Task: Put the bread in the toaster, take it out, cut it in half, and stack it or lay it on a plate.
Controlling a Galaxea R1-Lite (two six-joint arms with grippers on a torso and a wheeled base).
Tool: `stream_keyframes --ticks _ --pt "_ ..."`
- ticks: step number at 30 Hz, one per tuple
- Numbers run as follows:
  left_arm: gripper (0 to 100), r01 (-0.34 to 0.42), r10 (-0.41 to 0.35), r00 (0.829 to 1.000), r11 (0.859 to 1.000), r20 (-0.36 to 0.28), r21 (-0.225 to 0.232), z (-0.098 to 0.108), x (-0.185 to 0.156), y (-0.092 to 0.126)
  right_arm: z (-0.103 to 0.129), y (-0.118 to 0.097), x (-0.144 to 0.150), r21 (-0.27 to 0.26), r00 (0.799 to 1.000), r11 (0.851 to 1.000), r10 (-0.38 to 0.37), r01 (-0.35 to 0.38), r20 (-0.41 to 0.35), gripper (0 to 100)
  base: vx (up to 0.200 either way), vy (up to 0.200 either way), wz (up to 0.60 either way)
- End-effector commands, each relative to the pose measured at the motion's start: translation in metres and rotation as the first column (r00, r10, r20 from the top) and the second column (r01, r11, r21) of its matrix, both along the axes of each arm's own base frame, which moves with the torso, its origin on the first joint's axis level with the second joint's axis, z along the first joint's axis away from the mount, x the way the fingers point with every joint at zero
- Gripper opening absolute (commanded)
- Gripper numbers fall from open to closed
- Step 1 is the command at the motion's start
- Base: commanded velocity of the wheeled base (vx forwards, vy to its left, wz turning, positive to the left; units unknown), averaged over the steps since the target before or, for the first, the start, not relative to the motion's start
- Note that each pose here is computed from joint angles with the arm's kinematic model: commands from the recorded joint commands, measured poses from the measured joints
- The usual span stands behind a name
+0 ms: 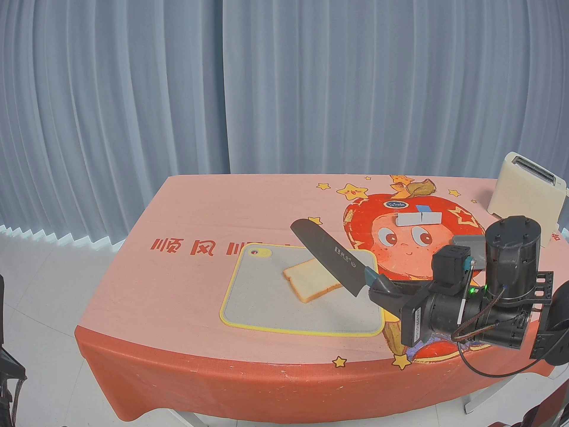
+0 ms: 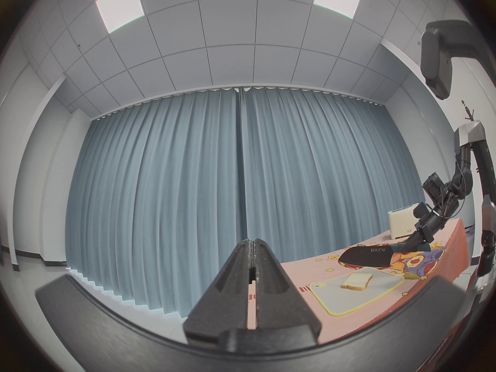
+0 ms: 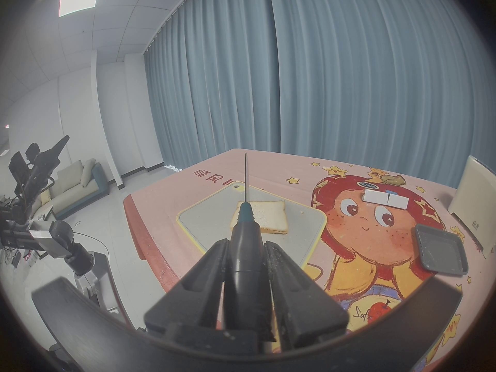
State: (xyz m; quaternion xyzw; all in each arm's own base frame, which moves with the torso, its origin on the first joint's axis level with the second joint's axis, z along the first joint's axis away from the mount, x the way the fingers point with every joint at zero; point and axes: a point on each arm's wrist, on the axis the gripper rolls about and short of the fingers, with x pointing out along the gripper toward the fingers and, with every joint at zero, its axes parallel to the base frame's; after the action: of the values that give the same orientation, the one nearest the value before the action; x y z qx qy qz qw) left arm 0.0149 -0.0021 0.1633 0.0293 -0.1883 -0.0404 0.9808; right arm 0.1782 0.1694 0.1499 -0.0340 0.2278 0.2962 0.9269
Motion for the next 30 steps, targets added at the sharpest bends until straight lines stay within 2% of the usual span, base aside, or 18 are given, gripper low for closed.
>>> stream_keyframes --ticks 1,14,30 --pt "0 0.006 -0.005 0.996 1.0 -0.085 0.009 -0.006 0.013 0.0 0.001 0.0 0.0 0.002 1.0 1.0 0.001 -0.001 0.002 0 0.0 0.0 0.0" --pt "0 0.023 -0.021 0.993 1.0 -0.113 0.01 0.002 0.038 -0.001 0.001 0.0 0.0 0.002 1.0 1.0 0.001 -0.001 0.002 0 0.0 0.0 0.0" --pt "0 0.103 -0.098 0.984 0.994 -0.146 0.03 0.001 0.048 -0.005 0.0 0.0 0.0 0.001 1.0 1.0 0.001 -0.001 0.001 0 0.0 0.0 0.0"
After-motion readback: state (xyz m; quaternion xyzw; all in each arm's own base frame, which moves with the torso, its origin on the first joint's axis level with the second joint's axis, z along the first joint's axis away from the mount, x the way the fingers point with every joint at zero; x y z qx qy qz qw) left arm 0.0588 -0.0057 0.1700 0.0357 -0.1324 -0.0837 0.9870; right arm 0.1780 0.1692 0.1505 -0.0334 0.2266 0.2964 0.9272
